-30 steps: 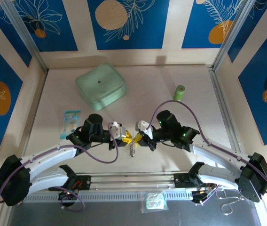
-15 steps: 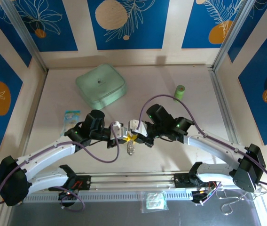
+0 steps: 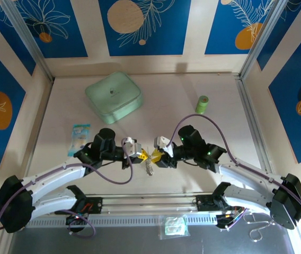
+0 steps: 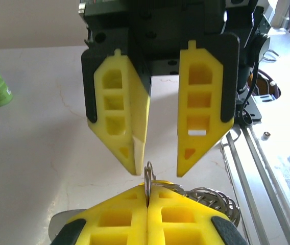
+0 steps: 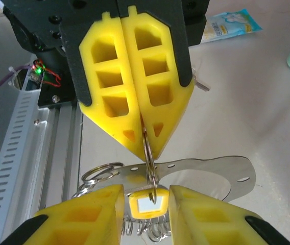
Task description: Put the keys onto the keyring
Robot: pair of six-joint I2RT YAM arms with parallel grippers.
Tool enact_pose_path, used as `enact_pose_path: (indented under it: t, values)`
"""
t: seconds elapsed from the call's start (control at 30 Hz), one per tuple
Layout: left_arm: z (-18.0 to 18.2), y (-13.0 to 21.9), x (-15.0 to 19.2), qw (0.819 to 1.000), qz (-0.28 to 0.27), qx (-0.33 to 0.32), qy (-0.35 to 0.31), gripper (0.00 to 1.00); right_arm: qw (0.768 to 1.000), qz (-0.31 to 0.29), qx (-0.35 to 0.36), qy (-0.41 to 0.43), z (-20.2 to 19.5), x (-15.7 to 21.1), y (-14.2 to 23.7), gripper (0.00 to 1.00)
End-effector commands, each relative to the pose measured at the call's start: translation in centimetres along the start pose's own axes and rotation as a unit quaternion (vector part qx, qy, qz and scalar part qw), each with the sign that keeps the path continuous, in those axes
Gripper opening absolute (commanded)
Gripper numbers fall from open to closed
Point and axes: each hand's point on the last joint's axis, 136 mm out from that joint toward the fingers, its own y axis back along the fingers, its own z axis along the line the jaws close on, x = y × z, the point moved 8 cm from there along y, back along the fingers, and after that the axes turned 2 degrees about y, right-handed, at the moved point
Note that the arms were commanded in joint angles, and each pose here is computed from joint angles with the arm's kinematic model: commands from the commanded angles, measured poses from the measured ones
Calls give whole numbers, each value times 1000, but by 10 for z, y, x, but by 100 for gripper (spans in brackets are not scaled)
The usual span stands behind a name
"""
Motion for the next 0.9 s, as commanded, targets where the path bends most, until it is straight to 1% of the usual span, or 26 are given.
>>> enact_pose_path:
  t: [0.0, 0.23, 0.27, 0.5, 0.57, 0.63, 0.87]
  values:
    - [-4, 0, -14, 999, -41, 18, -13, 0, 1000, -31, 3, 3, -1, -8, 1, 30]
    - [-5, 1, -13, 999, -43, 26, -15, 0, 999, -34, 8, 7, -2, -9, 2, 29]
    - [-6, 1, -14, 998, -45, 27, -16, 0, 999, -34, 5, 6, -1, -8, 2, 27]
    - [-5, 1, -14, 999, -45, 23, -17, 0, 999, -38, -9, 9, 1, -14, 4, 4]
    - [-4, 2, -14, 999, -37, 12, -19, 14, 999, -33, -13, 13, 2, -17, 6, 0]
    - [-2, 4, -14, 999, -21, 1, -28, 17, 1000, -16, -14, 17, 2, -19, 7, 0]
    - [-1, 8, -15, 998, 43, -3, -45, 16, 996, 76, -15, 39, 2, -23, 8, 0]
